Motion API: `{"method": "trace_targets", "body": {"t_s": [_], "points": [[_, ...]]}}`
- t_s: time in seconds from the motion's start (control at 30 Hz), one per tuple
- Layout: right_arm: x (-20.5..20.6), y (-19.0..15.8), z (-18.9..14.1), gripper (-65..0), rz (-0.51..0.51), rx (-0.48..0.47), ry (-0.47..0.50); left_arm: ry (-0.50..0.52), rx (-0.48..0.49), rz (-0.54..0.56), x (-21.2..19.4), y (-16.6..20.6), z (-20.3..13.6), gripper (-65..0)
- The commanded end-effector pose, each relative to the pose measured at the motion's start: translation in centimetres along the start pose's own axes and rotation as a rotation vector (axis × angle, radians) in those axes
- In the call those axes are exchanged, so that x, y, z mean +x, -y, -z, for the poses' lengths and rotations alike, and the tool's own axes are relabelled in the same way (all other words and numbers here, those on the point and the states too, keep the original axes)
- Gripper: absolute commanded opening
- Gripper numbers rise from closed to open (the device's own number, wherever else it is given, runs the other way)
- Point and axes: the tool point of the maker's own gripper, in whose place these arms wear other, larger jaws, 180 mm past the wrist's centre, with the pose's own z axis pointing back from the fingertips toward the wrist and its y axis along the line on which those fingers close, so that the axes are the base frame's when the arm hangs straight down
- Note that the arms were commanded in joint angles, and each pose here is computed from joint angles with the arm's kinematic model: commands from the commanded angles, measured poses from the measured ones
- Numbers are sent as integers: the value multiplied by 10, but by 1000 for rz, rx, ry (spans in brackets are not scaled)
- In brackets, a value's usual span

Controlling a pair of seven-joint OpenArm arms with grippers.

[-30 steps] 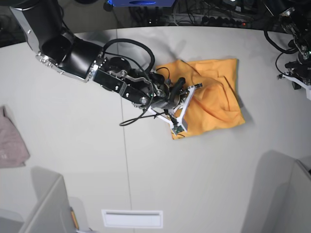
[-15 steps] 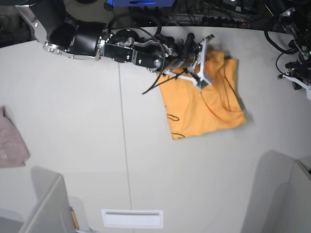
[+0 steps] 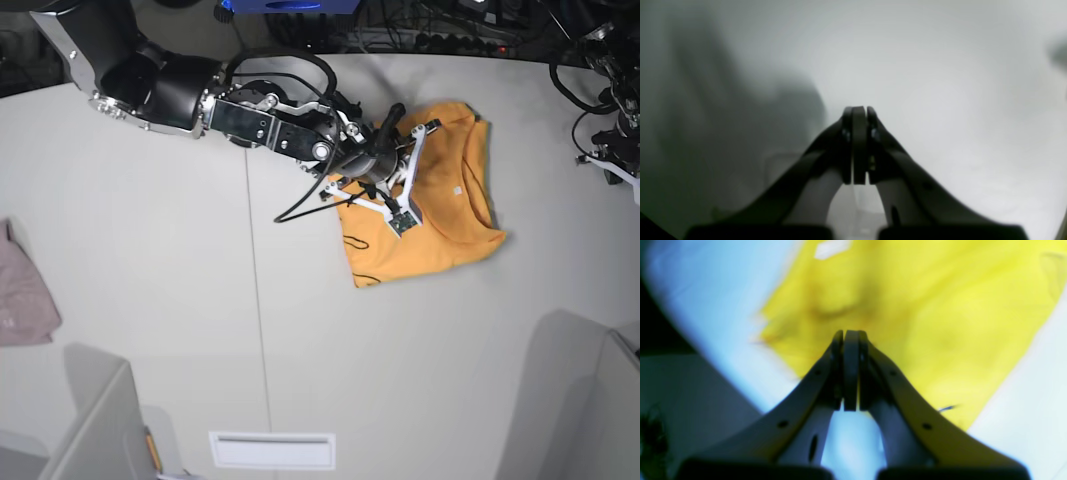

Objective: Fold the T-shirt properly
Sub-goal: 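Press and smooth the folded bundle with the right gripper, then withdraw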

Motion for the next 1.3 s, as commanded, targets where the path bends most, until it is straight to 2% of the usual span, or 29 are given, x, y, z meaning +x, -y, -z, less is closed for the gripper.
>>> {"method": "trace_targets", "body": {"t_s": [0.0, 0.23, 0.33, 0.43, 0.53, 0.63, 0.73, 0.9, 1.03, 1.17, 1.27], "points": [[20, -17, 0, -650, -22, 30, 49, 55, 20, 26, 23, -11, -6, -650], [43, -49, 24, -650, -132, 23, 81, 50, 66, 58, 32, -38, -11, -650], [42, -44, 37, -650, -152, -12, 64, 43, 84, 54, 27, -46, -15, -650], [48, -38, 40, -650, -154, -28, 92, 42, 96, 41, 25, -52, -16, -650], [41, -28, 47, -650, -149, -55, 66, 45, 109, 31, 24, -58, -19, -650], [40, -34, 49, -650, -149, -44, 85, 53, 106, 33, 27, -56, -20, -650], [38, -50, 50, -650, -199, -16, 138, 54, 105, 31, 27, -55, -19, -650], [49, -69, 48, -650, -244, 24, 262, 55, 98, 25, 27, -52, -18, -650], [42, -90, 52, -650, -296, 127, 321, 40, 67, 43, 22, -37, -12, -650], [33, -82, 63, -650, -292, 115, 330, 27, 15, 96, 21, -12, -6, -650], [37, -88, 58, -650, -290, 131, 348, 28, -26, 113, 19, 10, -3, -650]]}}
